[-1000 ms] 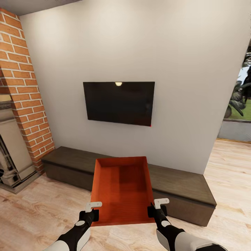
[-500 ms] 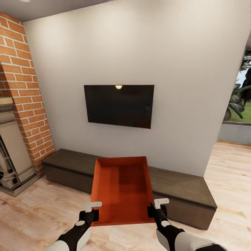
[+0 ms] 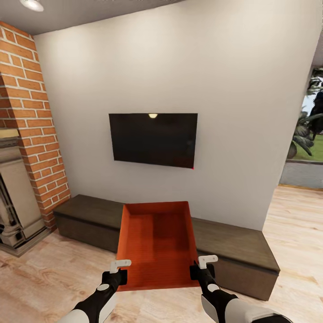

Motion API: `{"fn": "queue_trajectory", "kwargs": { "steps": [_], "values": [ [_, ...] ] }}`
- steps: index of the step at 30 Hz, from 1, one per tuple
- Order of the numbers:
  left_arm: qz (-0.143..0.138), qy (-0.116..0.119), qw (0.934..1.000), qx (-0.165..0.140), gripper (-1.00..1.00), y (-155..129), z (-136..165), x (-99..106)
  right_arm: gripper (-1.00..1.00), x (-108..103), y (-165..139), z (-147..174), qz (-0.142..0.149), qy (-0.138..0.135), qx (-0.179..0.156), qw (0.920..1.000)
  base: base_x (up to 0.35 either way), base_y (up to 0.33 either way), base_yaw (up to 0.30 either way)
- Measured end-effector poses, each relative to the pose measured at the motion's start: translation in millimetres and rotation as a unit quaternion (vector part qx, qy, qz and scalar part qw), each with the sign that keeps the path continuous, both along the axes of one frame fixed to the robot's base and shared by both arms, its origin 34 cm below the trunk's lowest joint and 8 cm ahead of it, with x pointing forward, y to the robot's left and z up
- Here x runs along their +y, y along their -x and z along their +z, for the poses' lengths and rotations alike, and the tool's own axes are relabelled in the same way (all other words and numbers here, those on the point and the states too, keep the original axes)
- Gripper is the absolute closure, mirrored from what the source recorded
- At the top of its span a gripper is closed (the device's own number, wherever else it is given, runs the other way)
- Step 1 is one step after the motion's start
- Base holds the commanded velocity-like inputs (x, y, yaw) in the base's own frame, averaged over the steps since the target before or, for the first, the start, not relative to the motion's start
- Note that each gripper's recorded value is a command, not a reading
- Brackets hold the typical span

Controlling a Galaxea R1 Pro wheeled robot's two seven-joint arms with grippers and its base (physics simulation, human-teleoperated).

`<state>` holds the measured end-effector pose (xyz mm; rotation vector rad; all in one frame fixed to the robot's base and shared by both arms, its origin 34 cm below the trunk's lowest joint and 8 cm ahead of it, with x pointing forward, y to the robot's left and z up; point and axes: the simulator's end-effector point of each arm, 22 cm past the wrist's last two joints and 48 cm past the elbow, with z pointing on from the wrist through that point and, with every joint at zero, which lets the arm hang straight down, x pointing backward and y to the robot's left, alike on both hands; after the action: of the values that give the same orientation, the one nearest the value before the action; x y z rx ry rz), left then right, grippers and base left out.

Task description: Move the two storage containers from the living room to the garage. In the garage, place one container on the floor and stack the other container on top of it (either order is fine).

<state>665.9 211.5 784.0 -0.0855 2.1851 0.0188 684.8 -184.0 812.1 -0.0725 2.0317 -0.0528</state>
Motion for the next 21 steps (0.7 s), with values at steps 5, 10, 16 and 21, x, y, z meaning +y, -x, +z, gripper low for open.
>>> {"fn": "queue_trajectory", "kwargs": {
  "steps": [5, 10, 16, 21],
  "values": [
    [0.0, 0.0, 1.0, -0.001, 1.0, -0.2, 0.9, -0.4, 1.0, -0.3, -0.3, 0.9, 0.0, 0.0, -0.001, 1.0, 0.0, 0.0, 0.0],
    [0.0, 0.001, 1.0, -0.001, 1.0, -0.2, 1.0, -0.5, 1.0, -0.3, -0.3, 1.0, 0.0, 0.0, -0.001, 1.0, 0.0, 0.0, 0.0],
    [0.0, 0.001, 1.0, -0.001, 1.0, -0.1, 0.9, -0.4, 1.0, -0.3, -0.3, 1.0, 0.0, 0.0, -0.001, 1.0, 0.0, 0.0, 0.0],
    [0.0, 0.0, 1.0, -0.001, 1.0, -0.3, 1.0, 0.1, 1.0, 0.1, -0.2, 1.0, 0.0, 0.0, -0.001, 1.0, 0.0, 0.0, 0.0]
  ]
}}
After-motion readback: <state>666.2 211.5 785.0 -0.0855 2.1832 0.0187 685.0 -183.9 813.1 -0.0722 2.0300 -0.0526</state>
